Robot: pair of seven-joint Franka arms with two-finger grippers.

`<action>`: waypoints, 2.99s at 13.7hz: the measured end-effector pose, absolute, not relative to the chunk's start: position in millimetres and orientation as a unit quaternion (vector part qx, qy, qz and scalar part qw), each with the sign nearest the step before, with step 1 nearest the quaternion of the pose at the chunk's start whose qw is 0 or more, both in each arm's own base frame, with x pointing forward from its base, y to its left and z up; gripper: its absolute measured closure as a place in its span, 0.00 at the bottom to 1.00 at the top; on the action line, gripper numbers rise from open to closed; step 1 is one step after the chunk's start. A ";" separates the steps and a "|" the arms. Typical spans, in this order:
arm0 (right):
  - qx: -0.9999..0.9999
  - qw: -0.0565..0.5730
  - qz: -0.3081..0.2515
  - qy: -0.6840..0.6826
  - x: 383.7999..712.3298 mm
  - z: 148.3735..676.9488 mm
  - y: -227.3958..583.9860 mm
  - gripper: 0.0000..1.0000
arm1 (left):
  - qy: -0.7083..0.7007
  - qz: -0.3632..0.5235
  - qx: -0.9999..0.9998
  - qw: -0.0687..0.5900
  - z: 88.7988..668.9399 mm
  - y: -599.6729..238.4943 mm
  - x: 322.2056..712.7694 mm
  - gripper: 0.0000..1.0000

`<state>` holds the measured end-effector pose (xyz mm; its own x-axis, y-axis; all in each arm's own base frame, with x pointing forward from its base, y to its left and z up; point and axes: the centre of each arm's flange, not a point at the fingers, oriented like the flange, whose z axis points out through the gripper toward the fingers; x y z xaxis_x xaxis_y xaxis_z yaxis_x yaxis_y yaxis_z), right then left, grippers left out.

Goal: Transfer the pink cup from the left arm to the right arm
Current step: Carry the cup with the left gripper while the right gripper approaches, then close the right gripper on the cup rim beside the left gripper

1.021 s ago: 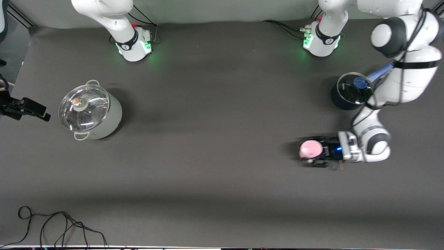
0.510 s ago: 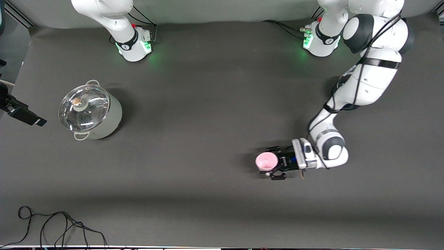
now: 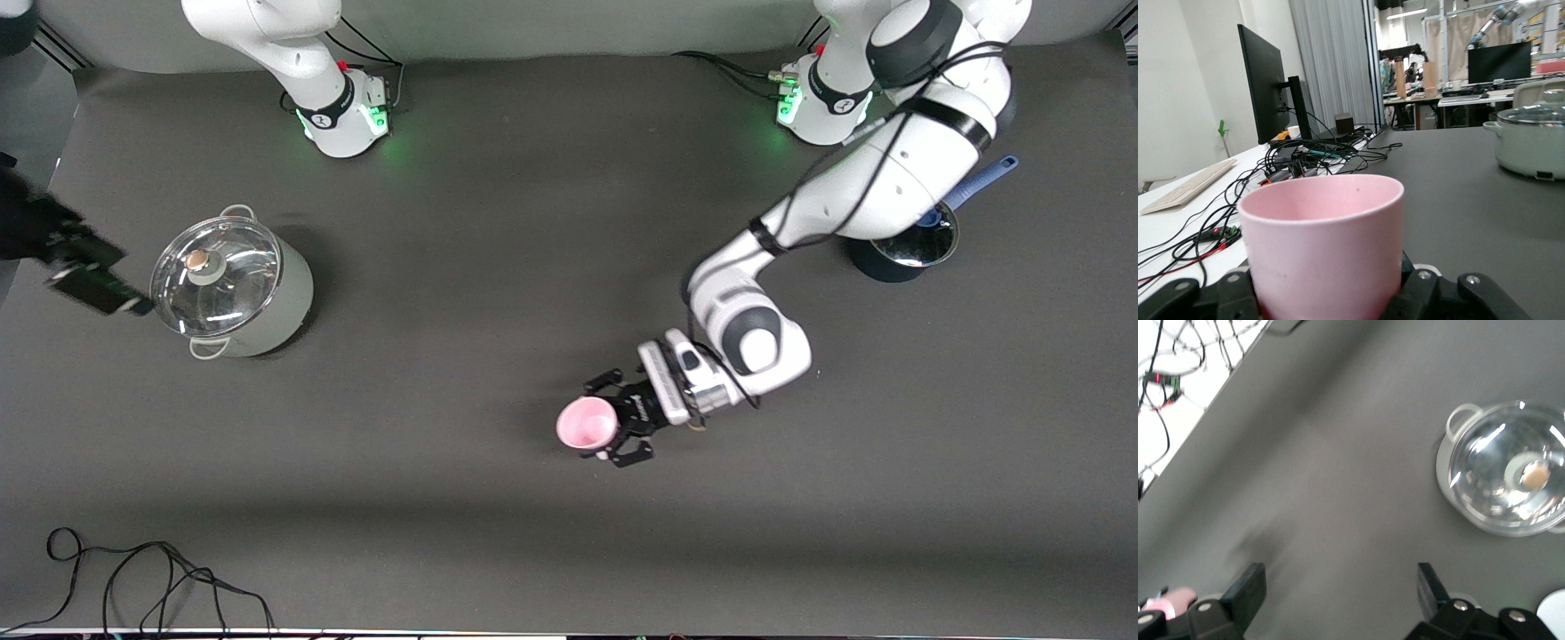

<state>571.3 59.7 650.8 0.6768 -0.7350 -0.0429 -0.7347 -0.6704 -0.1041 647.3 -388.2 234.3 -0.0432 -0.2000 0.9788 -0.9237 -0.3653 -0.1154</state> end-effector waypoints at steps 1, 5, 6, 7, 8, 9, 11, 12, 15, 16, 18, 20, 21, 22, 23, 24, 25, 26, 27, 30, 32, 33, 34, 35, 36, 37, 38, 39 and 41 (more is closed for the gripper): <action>-0.913 0.055 0.003 0.403 568.0 651.2 88.0 0.00 | -0.452 0.550 0.625 0.321 249.4 -406.7 643.0 0.34; -0.916 0.050 0.015 0.399 562.3 641.0 165.6 0.00 | -0.418 0.538 0.674 0.284 311.2 -478.8 617.1 0.34; -0.915 0.048 0.018 0.401 563.9 636.9 176.4 0.00 | -0.408 0.538 0.683 0.279 325.1 -493.5 608.0 0.34; -0.914 0.046 0.020 0.404 565.4 632.9 188.1 0.00 | -0.401 0.538 0.688 0.278 335.9 -506.6 599.2 0.34; -0.912 0.045 0.022 0.406 566.6 629.6 199.6 0.00 | -0.397 0.537 0.689 0.281 342.5 -517.2 591.7 0.34; -0.910 0.045 0.024 0.410 568.0 627.0 209.2 0.00 | -0.396 0.537 0.689 0.283 346.0 -525.3 586.1 0.34; -0.908 0.054 0.037 0.415 571.5 621.7 221.5 0.00 | -0.393 0.540 0.690 0.281 351.5 -535.6 580.0 0.34; -0.906 0.060 0.046 0.416 574.0 618.3 223.7 0.00 | -0.390 0.539 0.691 0.282 353.9 -541.5 576.0 0.34; -0.902 0.072 0.064 0.421 584.9 604.5 227.2 0.00 | -0.380 0.531 0.703 0.280 355.7 -558.8 558.6 0.34; -0.900 0.080 0.070 0.423 591.0 599.8 229.9 0.00 | -0.377 0.529 0.707 0.281 356.8 -563.4 553.4 0.34; -0.897 0.088 0.076 0.427 605.4 589.6 232.6 0.00 | -0.371 0.527 0.710 0.284 361.0 -567.6 548.6 0.34; -0.894 0.094 0.078 0.430 618.8 577.0 236.8 0.00 | -0.366 0.529 0.712 0.283 365.7 -566.0 549.4 0.34; -0.894 0.094 0.081 0.431 623.6 569.4 239.4 0.00 | -0.364 0.530 0.712 0.282 368.2 -565.0 549.9 0.34; -0.893 0.093 0.083 0.433 627.8 561.5 241.6 0.00 | -0.363 0.530 0.713 0.281 370.7 -564.4 549.9 0.34; -0.892 0.094 0.083 0.435 631.1 556.0 243.3 0.00 | -0.362 0.531 0.713 0.281 372.2 -563.9 549.8 0.34; -0.891 0.095 0.082 0.437 633.3 552.6 245.3 0.00 | -0.361 0.531 0.714 0.281 372.5 -563.8 549.7 0.34; -0.890 0.095 0.084 0.438 634.1 550.4 247.6 0.00 | -0.360 0.530 0.714 0.280 372.4 -563.8 549.5 0.34; -0.890 0.094 0.085 0.437 634.2 548.5 250.1 0.00 | -0.360 0.530 0.714 0.280 372.5 -563.9 549.4 0.34; -0.891 0.093 0.087 0.436 634.1 545.2 253.6 0.00 | -0.360 0.530 0.715 0.280 372.4 -563.9 549.3 0.34; -0.897 0.084 0.098 0.422 629.0 529.4 278.1 0.00 | -0.359 0.530 0.716 0.280 372.3 -563.8 549.1 0.34; -0.901 0.076 0.105 0.413 624.6 517.7 296.1 0.00 | -0.359 0.529 0.716 0.279 372.3 -563.6 549.1 0.34; -0.902 0.075 0.106 0.411 624.0 514.8 299.8 0.00 | -0.359 0.529 0.716 0.279 372.3 -563.6 549.1 0.34; -0.902 0.075 0.106 0.411 624.7 513.7 300.6 0.02 | -0.359 0.529 0.716 0.279 372.3 -563.6 549.1 0.34; -0.902 0.075 0.105 0.412 625.7 514.3 300.0 0.03 | -0.359 0.529 0.716 0.279 372.3 -563.6 549.0 0.34; -0.902 0.076 0.104 0.412 626.3 515.2 298.9 0.04 | -0.359 0.529 0.716 0.280 372.3 -563.7 549.0 0.34; -0.902 0.077 0.104 0.413 626.8 515.8 298.3 0.11 | -0.359 0.529 0.716 0.280 372.3 -563.8 548.9 0.34; -0.901 0.077 0.103 0.413 626.9 516.1 298.0 0.24 | -0.359 0.529 0.716 0.280 372.3 -563.8 548.9 0.34; -0.901 0.077 0.103 0.413 627.1 516.3 297.8 0.37 | -0.359 0.529 0.716 0.280 372.2 -563.7 548.9 0.34; -0.902 0.079 0.101 0.413 627.5 519.3 297.7 0.59 | -0.359 0.529 0.716 0.279 371.9 -563.1 549.5 0.34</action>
<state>627.5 297.7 519.3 0.6382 -0.7290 -0.2475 -0.7610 -0.6461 -0.0593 549.5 -563.1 371.9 0.1818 -0.2192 0.9586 -0.8092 -0.5873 0.0191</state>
